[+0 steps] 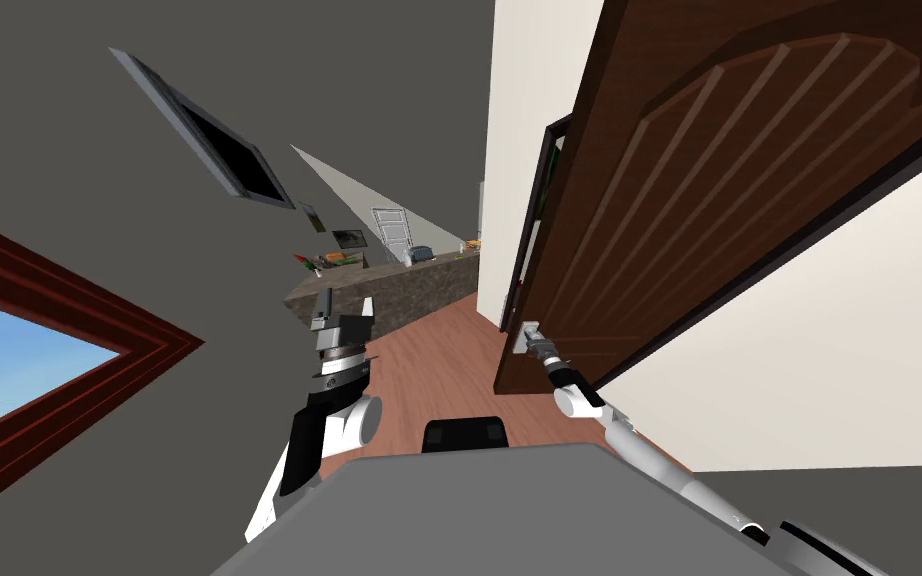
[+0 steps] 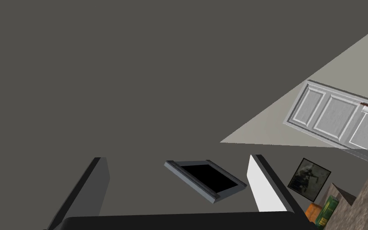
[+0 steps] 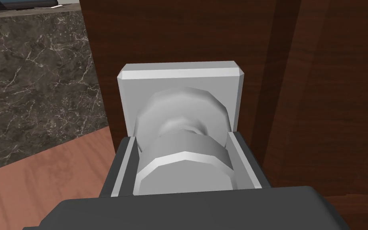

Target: Pull the door open

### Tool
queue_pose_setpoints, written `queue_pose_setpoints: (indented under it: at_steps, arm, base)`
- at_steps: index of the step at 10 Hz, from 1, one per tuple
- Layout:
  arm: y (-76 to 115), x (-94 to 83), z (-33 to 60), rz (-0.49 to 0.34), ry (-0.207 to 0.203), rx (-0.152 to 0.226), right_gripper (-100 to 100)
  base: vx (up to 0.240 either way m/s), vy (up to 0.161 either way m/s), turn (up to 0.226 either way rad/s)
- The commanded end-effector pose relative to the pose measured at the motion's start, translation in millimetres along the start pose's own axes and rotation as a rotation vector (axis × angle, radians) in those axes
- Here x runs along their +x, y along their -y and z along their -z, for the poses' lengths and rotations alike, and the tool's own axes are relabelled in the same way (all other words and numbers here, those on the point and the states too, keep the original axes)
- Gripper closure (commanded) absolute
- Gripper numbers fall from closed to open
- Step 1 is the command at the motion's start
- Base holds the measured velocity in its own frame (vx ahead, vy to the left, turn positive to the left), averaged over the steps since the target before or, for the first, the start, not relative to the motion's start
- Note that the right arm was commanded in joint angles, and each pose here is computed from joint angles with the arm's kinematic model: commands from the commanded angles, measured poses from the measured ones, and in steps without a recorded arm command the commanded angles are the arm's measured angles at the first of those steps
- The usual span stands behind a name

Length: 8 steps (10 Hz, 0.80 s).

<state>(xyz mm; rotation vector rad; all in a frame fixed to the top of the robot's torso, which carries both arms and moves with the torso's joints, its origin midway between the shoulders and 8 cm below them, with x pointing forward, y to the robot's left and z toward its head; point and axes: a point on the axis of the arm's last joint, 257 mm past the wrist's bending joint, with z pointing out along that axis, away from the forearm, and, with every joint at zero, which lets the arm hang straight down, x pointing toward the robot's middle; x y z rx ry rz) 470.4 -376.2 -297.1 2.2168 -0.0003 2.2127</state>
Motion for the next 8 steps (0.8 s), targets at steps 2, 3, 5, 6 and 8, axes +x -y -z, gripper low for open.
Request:
queue_pose_setpoints:
  at_steps: [2,3,5,6,8]
  arm:
    - [4.1,1.0,4.3,-0.006,-0.002,0.024,100]
    - [4.9,1.0,5.9,-0.006,-0.002,0.031,100]
    - [5.2,-1.6,17.7,0.002,0.0,0.053,100]
    - [5.5,-1.2,23.0,0.004,-0.002,0.064,100]
    - [6.7,-0.5,35.5,0.007,-0.006,0.092,100]
  base:
    - [-0.177,-0.085,0.095]
    - [-0.148,-0.063,0.081]
    - [-0.073,-0.023,0.033]
    - [-0.11,-0.04,0.034]
    - [-0.105,-0.033,0.017]
